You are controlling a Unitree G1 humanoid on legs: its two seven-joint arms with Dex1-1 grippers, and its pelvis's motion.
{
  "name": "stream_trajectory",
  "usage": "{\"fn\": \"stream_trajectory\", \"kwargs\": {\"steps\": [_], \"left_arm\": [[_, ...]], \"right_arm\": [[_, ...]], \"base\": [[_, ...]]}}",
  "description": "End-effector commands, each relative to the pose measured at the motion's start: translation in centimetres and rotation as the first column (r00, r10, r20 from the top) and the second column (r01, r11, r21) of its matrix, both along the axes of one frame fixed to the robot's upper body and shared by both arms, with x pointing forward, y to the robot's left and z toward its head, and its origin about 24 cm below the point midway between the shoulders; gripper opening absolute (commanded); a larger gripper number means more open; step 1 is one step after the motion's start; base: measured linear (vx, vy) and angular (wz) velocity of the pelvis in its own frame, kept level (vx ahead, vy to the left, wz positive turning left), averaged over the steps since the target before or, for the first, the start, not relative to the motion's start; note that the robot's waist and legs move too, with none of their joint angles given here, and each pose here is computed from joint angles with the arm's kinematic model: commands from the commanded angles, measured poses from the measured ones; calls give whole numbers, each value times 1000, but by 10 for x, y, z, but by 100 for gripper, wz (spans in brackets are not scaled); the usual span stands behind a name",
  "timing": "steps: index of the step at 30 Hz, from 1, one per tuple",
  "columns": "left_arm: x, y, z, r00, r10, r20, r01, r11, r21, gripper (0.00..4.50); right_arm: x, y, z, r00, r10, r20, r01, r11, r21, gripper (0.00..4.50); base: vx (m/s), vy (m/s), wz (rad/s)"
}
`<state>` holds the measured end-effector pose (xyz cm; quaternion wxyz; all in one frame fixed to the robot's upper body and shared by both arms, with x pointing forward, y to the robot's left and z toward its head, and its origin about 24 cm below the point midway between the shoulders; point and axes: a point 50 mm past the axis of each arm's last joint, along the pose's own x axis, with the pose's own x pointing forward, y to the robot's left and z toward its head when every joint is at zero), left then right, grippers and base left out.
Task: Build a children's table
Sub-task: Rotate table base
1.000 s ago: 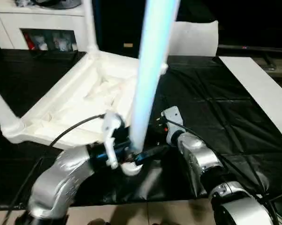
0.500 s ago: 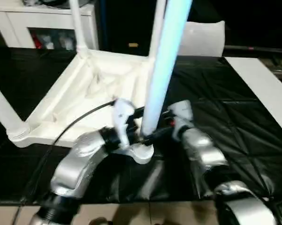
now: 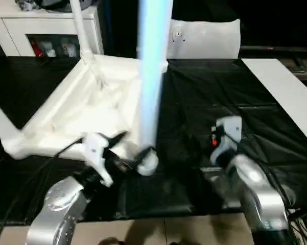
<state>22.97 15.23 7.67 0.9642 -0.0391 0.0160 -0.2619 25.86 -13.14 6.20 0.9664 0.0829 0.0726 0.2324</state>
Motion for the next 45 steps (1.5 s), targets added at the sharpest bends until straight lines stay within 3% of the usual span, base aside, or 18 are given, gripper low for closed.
{"fn": "stream_trajectory", "kwargs": {"steps": [1, 8, 11, 18, 21, 24, 35, 38, 45], "left_arm": [[6, 18, 9, 979, 201, 47, -203, 978, 49, 444], [-2, 7, 14, 970, 232, 68, -231, 973, -22, 444], [-7, 4, 12, 976, 208, 70, -210, 978, 11, 444], [-12, 10, 8, 966, 250, 68, -253, 967, 36, 444], [-15, 25, 4, 922, 381, 62, -384, 922, 48, 444], [-13, 33, 5, 897, 438, 60, -441, 896, 46, 444], [-9, 32, 11, 894, 435, 106, -443, 893, 81, 444], [-7, 32, 8, 890, 435, 134, -454, 872, 184, 444], [-2, 33, 9, 890, 440, 117, -454, 878, 153, 444]], "right_arm": [[-7, 2, 2, 1000, 16, -7, -16, 1000, -15, 450], [-14, 0, 2, 1000, 16, -27, -17, 1000, -24, 450], [-16, -5, 0, 999, -9, -41, 7, 999, -47, 450], [-16, -12, -1, 998, -32, -47, 27, 994, -104, 450], [-18, -6, 2, 998, 23, -50, -27, 996, -80, 450], [-19, -3, 3, 997, 55, -50, -58, 997, -59, 450], [-22, 6, 4, 987, 150, -53, -155, 984, -91, 450], [-21, 4, 5, 992, 122, -42, -126, 986, -106, 450], [-21, -6, 3, 998, 13, -56, -17, 998, -63, 450]], "base": [[-45, 144, -70], [-83, 132, -25], [-66, -56, 7], [-57, -32, -8], [0, 0, 0], [3, 71, -23], [12, 36, 13], [101, 174, 51], [30, 91, 27]]}}
